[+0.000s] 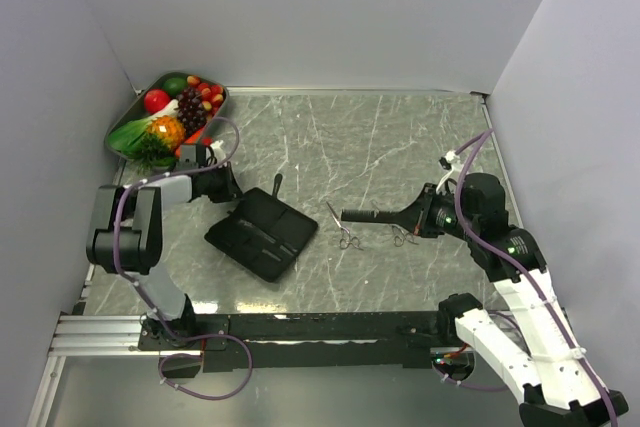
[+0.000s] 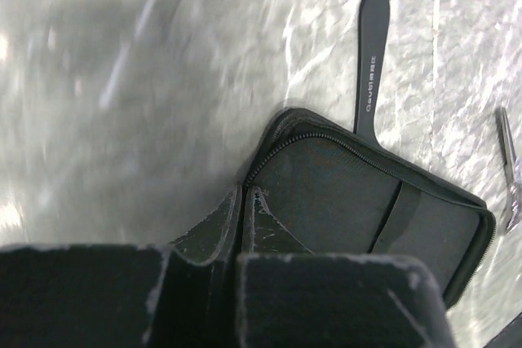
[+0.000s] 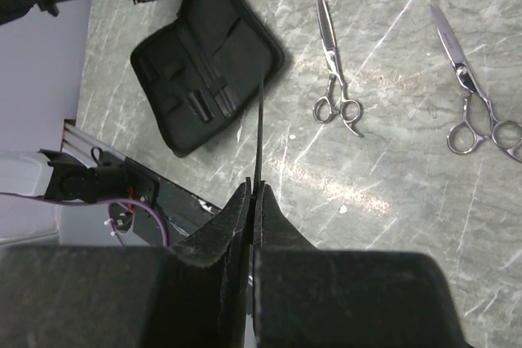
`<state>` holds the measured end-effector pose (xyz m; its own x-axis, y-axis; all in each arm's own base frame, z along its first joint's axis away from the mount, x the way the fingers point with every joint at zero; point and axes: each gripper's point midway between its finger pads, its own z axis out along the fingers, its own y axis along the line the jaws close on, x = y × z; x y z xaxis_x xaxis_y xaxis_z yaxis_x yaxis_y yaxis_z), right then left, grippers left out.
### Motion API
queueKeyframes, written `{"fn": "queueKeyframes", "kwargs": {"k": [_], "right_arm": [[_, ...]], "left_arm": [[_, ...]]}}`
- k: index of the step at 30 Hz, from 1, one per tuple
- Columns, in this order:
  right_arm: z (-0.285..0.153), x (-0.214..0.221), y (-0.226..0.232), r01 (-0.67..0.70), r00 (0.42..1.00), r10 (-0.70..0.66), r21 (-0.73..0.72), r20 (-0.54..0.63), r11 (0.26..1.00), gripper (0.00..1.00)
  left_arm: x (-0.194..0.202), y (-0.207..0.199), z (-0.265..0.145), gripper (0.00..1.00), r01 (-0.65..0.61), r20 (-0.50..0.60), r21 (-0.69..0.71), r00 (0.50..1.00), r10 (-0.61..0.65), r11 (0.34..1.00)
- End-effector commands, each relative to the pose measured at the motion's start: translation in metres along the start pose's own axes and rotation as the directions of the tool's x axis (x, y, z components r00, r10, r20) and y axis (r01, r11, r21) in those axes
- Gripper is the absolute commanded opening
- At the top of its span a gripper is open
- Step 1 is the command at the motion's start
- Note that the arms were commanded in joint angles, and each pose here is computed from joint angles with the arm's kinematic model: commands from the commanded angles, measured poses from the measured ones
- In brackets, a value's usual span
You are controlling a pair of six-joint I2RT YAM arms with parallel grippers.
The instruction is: Sort the hair-cutting tools
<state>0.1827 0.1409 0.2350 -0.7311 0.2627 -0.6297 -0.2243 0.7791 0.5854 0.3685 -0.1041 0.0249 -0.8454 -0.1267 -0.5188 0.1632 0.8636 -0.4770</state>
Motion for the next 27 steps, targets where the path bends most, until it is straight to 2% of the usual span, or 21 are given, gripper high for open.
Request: {"fn": "queueKeyframes", "kwargs": {"k": [1,4,7,15,16,19,23,27], "right_arm": [[0.005,-0.003,0.006,0.001,1.000,0.000,-0.043,0.012,0.999,0.00],[0.009,-0.001,0.007,-0.003,1.000,0.003,-0.053,-0.002,0.999,0.00],[0.013,-0.003,0.009,0.001,1.000,-0.002,-0.068,-0.009,0.998,0.00],[0.038,-0.007,0.018,-0.022,0.999,0.015,-0.148,-0.051,0.989,0.00],[0.044,-0.005,0.016,-0.036,0.998,0.026,-0.151,-0.065,0.988,0.00],[0.056,-0.001,0.013,-0.065,0.995,0.052,-0.168,-0.082,0.984,0.00],[0.072,0.006,0.008,-0.097,0.990,0.076,-0.176,-0.122,0.980,0.00],[0.087,0.014,0.005,-0.101,0.979,0.064,-0.185,-0.196,0.977,0.00]], "left_arm": [[-0.011,-0.009,-0.014,0.01,0.166,0.097,-0.097,0.983,-0.156,0.981],[-0.012,-0.020,-0.022,0.01,0.261,0.144,-0.131,0.960,-0.242,0.956],[0.005,-0.029,-0.028,0.01,0.376,0.174,-0.166,0.921,-0.348,0.912],[0.066,-0.054,-0.052,0.01,0.525,0.208,-0.210,0.848,-0.487,0.825],[0.076,-0.046,-0.054,0.01,0.560,0.232,-0.232,0.826,-0.514,0.795],[0.082,-0.045,-0.068,0.01,0.605,0.292,-0.222,0.790,-0.539,0.765],[0.094,-0.034,-0.076,0.01,0.619,0.332,-0.258,0.778,-0.534,0.742],[0.103,-0.030,-0.070,0.01,0.576,0.301,-0.274,0.812,-0.500,0.770]]}}
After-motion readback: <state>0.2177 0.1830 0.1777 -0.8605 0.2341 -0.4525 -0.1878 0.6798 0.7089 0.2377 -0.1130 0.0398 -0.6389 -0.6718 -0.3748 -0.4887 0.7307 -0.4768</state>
